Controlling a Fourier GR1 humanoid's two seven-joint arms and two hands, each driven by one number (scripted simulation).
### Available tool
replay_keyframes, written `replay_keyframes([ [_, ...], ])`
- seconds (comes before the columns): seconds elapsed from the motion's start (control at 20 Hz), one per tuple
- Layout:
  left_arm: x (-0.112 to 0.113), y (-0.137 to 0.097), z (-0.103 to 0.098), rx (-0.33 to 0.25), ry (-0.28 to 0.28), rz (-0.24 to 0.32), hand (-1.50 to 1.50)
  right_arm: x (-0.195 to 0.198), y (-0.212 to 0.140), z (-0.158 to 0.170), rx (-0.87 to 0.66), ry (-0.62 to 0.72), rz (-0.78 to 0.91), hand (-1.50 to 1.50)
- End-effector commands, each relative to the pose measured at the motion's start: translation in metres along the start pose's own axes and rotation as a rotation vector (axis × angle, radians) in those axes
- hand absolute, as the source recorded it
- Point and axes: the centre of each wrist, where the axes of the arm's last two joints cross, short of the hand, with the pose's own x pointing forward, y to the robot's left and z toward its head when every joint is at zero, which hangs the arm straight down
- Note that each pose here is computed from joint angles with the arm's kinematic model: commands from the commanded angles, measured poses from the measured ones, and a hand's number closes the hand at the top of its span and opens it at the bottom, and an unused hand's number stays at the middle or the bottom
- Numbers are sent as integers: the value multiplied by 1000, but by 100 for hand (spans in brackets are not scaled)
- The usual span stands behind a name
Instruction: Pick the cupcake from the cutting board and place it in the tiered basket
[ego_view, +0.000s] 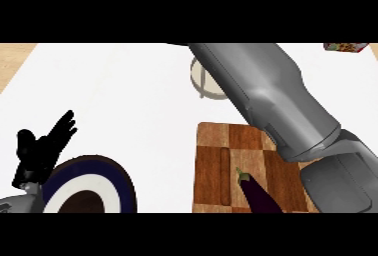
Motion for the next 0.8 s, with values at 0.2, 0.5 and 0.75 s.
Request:
replay_keyframes([
  [0.2,-13,7,13,16,17,-2,0,-11,-14,-31,65,-112,289,150],
  [0.5,-4,10,3,14,19,-11,0,-3,-34,-38,93,-172,353,150],
  [0.75,-3,-7,3,15,4,12,0,-7,-14,-31,185,-154,388,150],
])
